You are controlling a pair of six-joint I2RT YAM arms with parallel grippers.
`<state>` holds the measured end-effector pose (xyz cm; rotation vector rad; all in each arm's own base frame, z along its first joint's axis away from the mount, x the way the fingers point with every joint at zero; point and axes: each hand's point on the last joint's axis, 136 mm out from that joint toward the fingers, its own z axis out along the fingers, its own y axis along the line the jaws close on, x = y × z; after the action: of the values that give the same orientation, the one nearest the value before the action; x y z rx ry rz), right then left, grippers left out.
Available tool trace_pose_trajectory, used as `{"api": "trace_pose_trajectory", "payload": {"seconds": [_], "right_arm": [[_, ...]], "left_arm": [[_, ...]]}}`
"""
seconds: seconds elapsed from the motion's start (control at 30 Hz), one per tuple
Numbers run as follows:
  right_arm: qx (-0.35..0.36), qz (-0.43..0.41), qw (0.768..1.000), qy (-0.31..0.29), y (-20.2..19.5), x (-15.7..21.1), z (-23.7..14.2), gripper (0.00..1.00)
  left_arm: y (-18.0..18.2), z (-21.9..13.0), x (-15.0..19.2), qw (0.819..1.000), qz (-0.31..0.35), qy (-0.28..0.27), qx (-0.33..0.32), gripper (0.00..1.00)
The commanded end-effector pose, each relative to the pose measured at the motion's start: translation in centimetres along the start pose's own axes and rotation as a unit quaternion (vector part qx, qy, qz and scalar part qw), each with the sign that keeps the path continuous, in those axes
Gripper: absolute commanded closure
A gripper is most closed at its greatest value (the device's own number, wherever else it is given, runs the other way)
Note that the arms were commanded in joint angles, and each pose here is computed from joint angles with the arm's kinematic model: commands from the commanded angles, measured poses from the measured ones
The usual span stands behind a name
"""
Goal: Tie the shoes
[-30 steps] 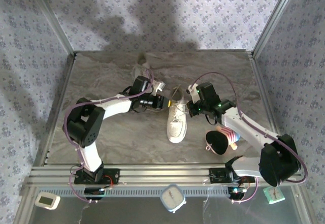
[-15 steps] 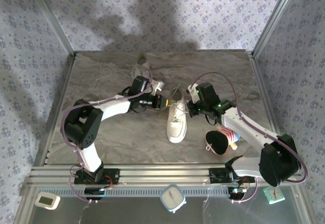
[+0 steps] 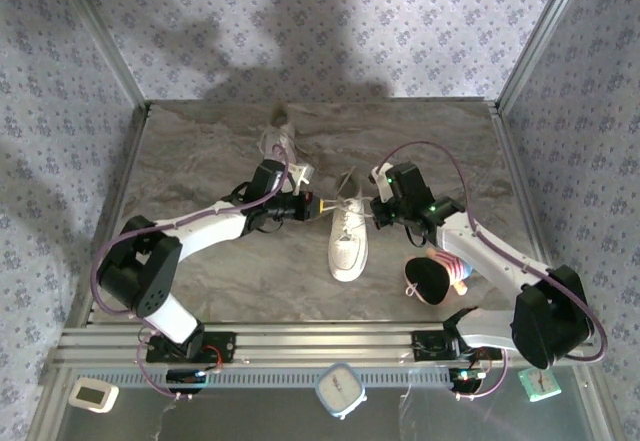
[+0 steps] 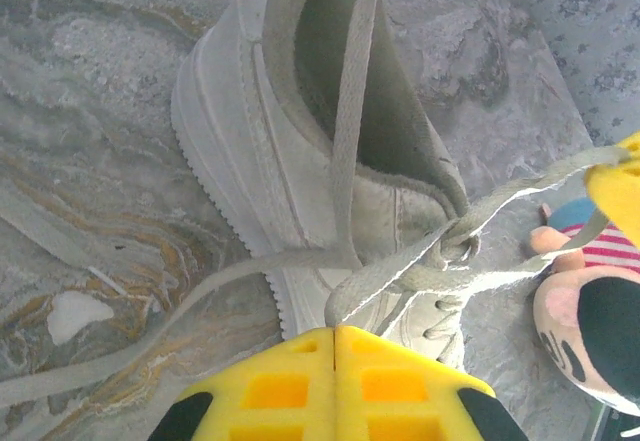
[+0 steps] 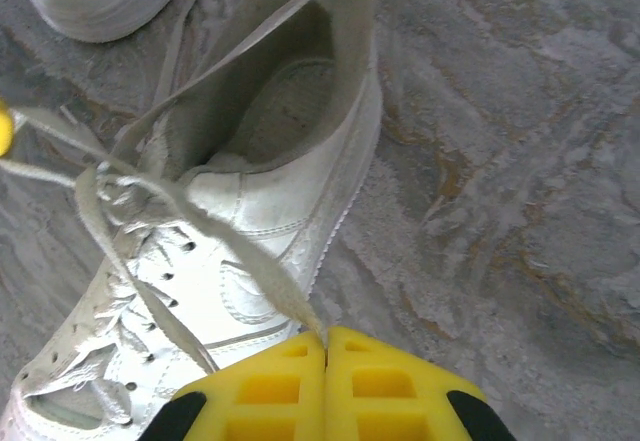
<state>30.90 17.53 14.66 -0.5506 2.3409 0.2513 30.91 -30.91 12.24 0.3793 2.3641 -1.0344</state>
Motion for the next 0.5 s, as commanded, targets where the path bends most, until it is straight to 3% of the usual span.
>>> {"api": "trace_pose_trajectory", "payload": {"seconds": [0.0, 0.27, 0.47], "right_arm": [[0.035, 0.019, 0.999, -0.018, -1.3, -0.7, -1.1, 1.0], [0.015, 0.019, 1.0, -0.016, -0.6, -0.7, -0.9, 1.0], [0.008, 0.015, 1.0, -0.017, -0.2, -0.8, -1.1, 1.0]], "left_arm": [[-0.4, -0.1, -0.2, 1.0, -0.01, -0.018, -0.004, 1.0], [-0.9, 2.8, 0.7, 1.0, -0.021, 0.001, 0.007, 0.99], [0.0, 3.3, 0.4, 0.999, -0.031, -0.009, -0.014, 0.75]]}}
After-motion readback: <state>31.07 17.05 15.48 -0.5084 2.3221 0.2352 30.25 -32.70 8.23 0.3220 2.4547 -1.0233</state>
